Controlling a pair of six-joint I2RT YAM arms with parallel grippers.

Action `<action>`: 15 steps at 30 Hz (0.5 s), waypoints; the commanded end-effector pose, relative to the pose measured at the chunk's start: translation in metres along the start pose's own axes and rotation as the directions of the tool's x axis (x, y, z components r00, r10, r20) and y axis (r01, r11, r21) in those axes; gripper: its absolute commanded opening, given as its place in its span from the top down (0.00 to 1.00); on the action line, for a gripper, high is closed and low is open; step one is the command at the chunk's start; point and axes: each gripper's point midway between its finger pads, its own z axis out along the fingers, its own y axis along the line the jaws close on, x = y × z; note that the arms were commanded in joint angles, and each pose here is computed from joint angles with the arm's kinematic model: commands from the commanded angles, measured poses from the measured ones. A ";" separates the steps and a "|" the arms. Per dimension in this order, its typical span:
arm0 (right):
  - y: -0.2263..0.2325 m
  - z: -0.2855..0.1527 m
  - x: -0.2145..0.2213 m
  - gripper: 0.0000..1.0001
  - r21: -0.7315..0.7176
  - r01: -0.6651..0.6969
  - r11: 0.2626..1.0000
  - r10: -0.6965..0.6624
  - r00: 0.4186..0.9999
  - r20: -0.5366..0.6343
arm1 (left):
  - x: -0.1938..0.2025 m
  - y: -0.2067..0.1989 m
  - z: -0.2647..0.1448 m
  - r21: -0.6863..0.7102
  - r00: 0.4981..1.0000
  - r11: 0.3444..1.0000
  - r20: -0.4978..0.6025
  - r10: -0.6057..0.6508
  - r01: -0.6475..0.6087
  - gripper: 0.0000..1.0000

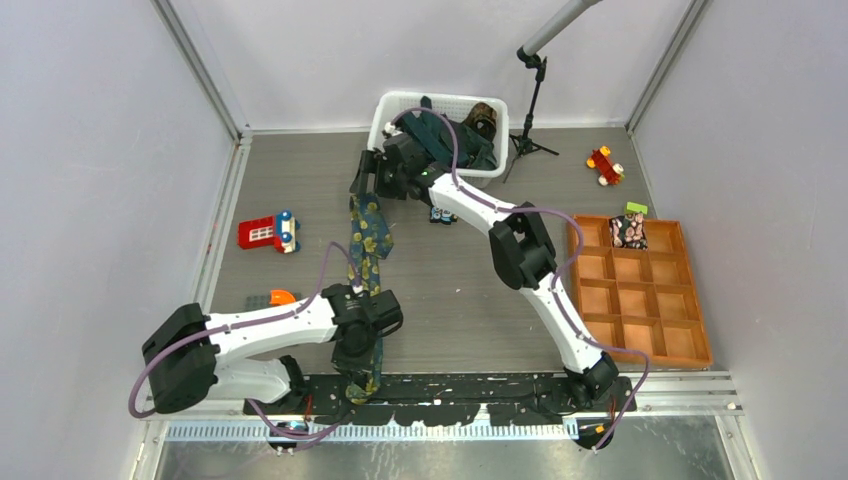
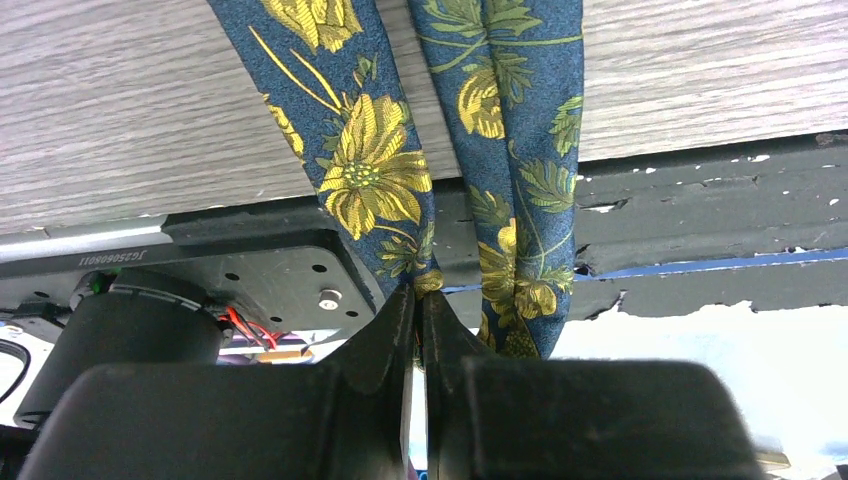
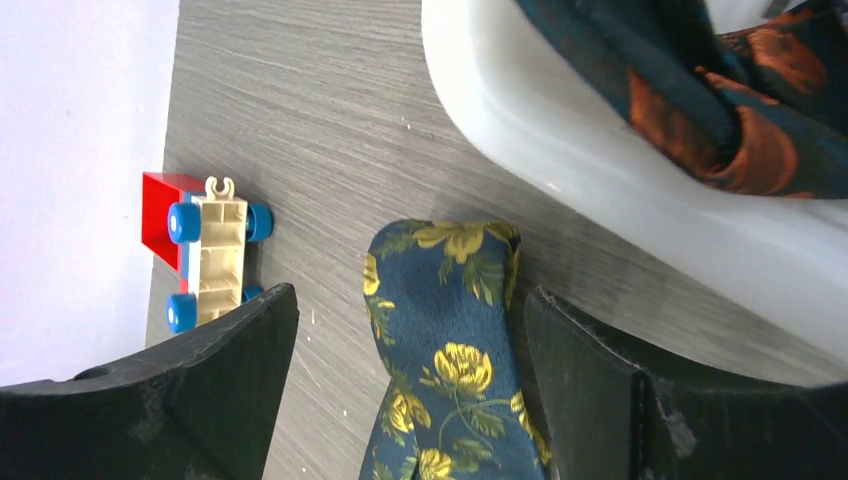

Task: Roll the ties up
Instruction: Flatten out the tie in the bin.

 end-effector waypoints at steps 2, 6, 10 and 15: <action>0.013 0.017 -0.006 0.12 -0.055 -0.016 0.998 0.017 1.000 0.025 | -0.002 0.012 -0.005 -0.034 0.998 0.999 0.049 -0.031 0.033 0.95; 0.026 0.026 0.018 0.12 -0.091 -0.007 0.996 0.004 1.000 -0.029 | -0.003 0.013 -0.004 -0.036 0.997 0.998 0.060 -0.044 0.046 0.95; 0.030 0.030 0.036 0.15 -0.090 0.005 0.996 -0.010 0.998 -0.062 | -0.004 0.012 -0.005 -0.036 0.997 0.998 0.065 -0.048 0.051 0.96; 0.029 0.028 0.048 0.36 -0.075 0.014 0.997 -0.020 0.996 -0.084 | -0.005 0.012 -0.006 -0.032 0.996 0.998 0.075 -0.054 0.056 0.96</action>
